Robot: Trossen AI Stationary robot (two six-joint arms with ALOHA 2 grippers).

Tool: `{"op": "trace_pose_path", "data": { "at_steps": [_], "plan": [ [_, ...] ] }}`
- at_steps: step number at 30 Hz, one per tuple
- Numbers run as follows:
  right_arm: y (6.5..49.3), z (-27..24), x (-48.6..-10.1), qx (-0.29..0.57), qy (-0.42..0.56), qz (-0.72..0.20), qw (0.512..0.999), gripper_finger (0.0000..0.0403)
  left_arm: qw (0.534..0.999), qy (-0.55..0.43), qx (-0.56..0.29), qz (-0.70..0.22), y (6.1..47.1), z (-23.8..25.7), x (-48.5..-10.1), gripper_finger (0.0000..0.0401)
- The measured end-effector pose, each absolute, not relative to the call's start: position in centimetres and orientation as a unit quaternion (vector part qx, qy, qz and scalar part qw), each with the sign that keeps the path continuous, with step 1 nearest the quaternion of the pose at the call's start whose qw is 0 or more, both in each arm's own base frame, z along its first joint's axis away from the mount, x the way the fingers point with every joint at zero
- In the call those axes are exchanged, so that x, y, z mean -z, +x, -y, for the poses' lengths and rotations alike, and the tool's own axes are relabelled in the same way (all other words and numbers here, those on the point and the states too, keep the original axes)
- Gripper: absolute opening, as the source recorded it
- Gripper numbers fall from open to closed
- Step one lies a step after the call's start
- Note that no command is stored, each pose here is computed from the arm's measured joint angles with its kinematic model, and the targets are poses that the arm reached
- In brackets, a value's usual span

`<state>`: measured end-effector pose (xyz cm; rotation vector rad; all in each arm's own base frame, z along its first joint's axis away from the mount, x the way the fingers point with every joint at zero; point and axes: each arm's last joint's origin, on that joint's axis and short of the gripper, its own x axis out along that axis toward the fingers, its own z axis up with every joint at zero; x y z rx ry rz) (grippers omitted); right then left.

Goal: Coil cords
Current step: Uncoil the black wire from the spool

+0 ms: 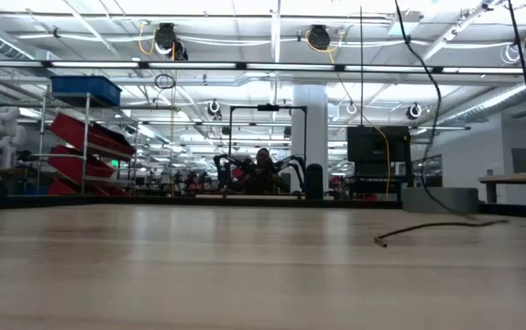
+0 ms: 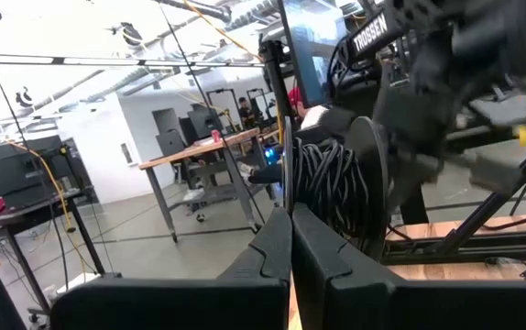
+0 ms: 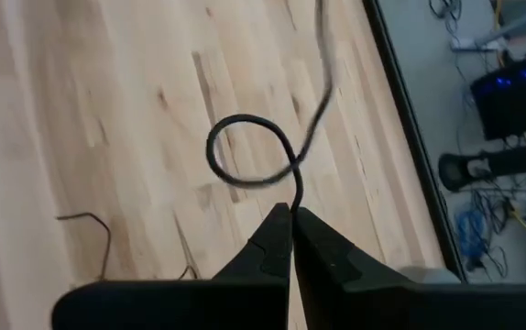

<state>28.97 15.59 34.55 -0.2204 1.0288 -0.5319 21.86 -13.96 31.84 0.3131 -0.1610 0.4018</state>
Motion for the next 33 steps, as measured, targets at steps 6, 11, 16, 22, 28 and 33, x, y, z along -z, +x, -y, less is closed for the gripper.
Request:
{"op": "trace_pose_path", "data": {
  "at_steps": [6,11,16,22,28,33],
  "plan": [
    [29.5,-15.9,-29.8,0.256,-0.110,-0.494,0.823,0.0000,0.965,0.154,-0.198,0.080,21.9,14.0,-31.8,0.0001],
    [29.6,-16.0,-26.0,0.255,-0.110,-0.496,0.823,0.0000,0.965,0.154,-0.198,0.080,21.9,14.0,-31.8,0.0001],
    [29.8,-16.1,-23.0,0.249,-0.095,-0.481,0.835,0.0006,0.965,0.154,-0.198,0.080,21.9,14.0,-31.8,0.0001],
    [30.5,-16.5,-20.4,0.228,-0.073,-0.425,0.873,0.0029,0.966,0.148,-0.198,0.081,21.9,14.0,-31.8,0.0001],
    [31.1,-16.4,-18.8,0.264,-0.080,-0.320,0.907,0.0055,0.966,0.148,-0.198,0.080,21.9,14.0,-31.8,0.0001],
    [31.5,-16.6,-18.9,0.256,-0.080,-0.298,0.916,0.0078,0.966,0.148,-0.197,0.080,21.9,14.0,-31.8,0.0001]
  ]
}}
